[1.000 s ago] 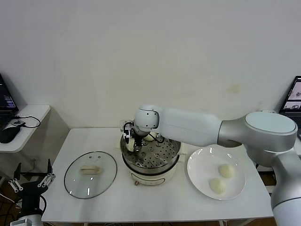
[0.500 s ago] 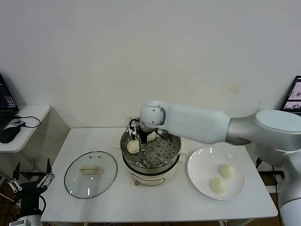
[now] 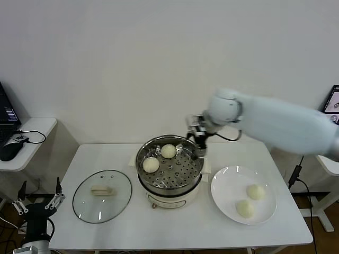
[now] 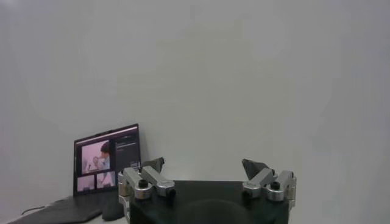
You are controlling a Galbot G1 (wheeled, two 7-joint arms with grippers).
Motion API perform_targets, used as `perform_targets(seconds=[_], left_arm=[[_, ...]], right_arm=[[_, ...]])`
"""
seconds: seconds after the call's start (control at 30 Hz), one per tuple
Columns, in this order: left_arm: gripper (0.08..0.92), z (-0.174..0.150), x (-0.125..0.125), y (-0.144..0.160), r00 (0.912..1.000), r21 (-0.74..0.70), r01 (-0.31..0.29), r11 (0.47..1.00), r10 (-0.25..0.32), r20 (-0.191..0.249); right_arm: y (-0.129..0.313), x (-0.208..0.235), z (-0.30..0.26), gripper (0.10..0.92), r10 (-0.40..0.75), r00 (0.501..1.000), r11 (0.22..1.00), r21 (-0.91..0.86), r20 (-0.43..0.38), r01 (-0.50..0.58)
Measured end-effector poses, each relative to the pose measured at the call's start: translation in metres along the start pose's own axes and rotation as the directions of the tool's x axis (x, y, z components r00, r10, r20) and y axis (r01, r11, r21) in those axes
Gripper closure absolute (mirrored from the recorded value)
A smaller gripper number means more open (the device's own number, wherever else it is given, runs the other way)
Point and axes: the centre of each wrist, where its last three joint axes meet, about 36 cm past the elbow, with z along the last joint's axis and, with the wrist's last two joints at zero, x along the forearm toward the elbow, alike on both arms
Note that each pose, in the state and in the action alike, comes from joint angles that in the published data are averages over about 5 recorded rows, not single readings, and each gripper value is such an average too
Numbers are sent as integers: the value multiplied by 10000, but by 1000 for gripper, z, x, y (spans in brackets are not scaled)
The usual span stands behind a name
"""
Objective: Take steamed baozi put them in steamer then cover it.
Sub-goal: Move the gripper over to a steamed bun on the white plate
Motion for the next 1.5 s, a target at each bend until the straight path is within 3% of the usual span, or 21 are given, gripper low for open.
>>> perform_targets(seconds=[0.33, 0.77, 1.5], left_arm=[[177, 3, 2, -8, 9999, 42, -126, 9999, 126, -56], [177, 9, 7, -7, 9997, -38, -57, 10000, 56, -255], [177, 16, 11, 0, 9989, -226, 149, 9996, -159, -440]], right_arm=[[77, 12, 73, 199, -396, 9965, 9991, 107, -732, 405], [152, -29, 120, 200, -1029, 9850, 9947, -112, -1385, 1023], [187, -116, 133, 200, -1354, 9847, 9905, -400, -1096, 1317]])
